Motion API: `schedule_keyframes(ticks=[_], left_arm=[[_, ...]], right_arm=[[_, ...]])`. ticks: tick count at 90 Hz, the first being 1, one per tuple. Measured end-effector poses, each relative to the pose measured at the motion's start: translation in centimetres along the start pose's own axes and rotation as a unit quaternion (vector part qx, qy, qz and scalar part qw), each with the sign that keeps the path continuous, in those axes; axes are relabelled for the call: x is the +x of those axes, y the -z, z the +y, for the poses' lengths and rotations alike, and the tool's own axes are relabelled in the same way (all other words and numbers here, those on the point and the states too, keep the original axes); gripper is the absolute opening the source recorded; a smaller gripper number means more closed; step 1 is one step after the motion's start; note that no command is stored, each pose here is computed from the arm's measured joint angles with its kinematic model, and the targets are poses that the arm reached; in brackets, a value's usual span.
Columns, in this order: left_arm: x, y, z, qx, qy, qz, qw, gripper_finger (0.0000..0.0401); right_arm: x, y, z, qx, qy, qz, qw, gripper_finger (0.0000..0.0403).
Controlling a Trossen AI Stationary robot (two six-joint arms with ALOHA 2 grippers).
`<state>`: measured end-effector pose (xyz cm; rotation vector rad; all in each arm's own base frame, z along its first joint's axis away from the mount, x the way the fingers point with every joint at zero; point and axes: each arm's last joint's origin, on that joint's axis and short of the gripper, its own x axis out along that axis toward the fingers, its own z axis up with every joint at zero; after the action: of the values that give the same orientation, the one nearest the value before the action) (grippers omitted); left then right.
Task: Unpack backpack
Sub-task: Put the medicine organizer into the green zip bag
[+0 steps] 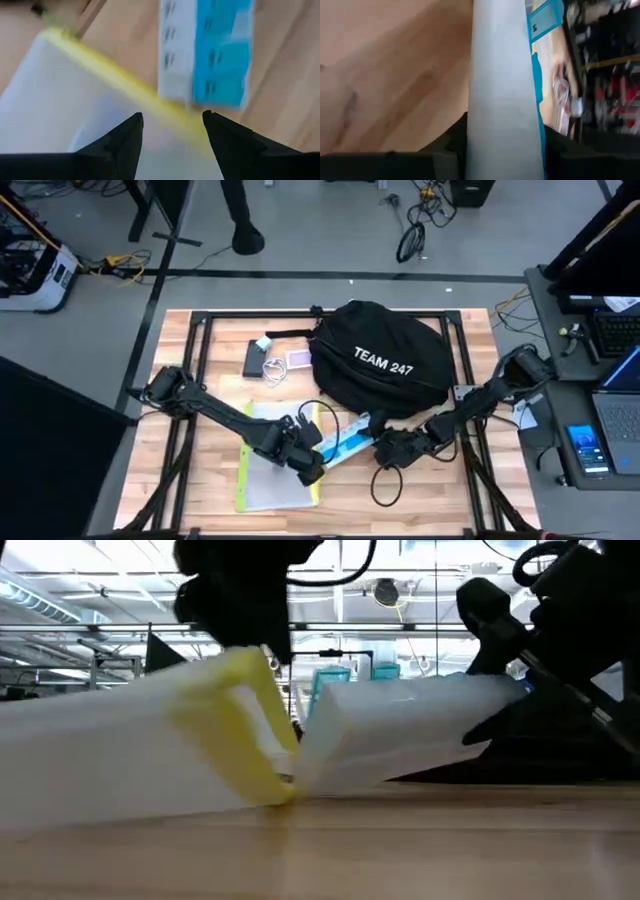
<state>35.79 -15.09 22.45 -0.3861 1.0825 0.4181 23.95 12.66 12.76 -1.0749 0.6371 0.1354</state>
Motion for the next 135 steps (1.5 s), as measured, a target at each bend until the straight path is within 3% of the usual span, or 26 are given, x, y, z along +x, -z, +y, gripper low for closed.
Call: schedule_keyframes(ticks=[25,37,63,82,93,110,125,135], left_arm=[[0.2,-1.6,-0.4,-0.008,0.042,-0.045,0.998,0.0200],[-0.1,-2.0,-0.4,-0.011,0.052,-0.036,0.998,0.0200],[-5.9,-3.5,0.6,-0.051,0.092,-0.053,0.993,0.0200],[-8.9,-2.0,2.0,-0.090,0.052,-0.033,0.994,0.0200],[-8.4,-0.8,1.8,-0.086,0.006,-0.037,0.996,0.0200],[-4.9,0.8,0.6,-0.099,-0.026,-0.044,0.994,0.0200],[-2.0,2.2,-0.2,-0.119,-0.070,-0.076,0.988,0.0200],[-1.4,2.0,-0.4,-0.123,-0.074,-0.092,0.985,0.0200]], right_arm=[[2.0,-0.6,-1.9,-0.023,0.075,-0.033,0.996,0.0115],[3.0,-0.7,-3.4,-0.005,0.075,-0.046,0.996,0.0115],[5.6,0.3,-3.2,0.005,0.068,-0.042,0.997,0.0115],[7.3,1.6,-2.7,-0.022,0.054,-0.016,0.998,0.0115],[7.9,2.1,-3.3,-0.026,0.064,-0.035,0.997,0.0115],[9.0,2.4,-5.2,-0.036,0.079,-0.041,0.995,0.0115],[10.5,1.8,-5.7,-0.011,0.042,-0.053,0.998,0.0115],[11.5,0.1,-5.4,-0.002,0.024,-0.069,0.997,0.0115]])
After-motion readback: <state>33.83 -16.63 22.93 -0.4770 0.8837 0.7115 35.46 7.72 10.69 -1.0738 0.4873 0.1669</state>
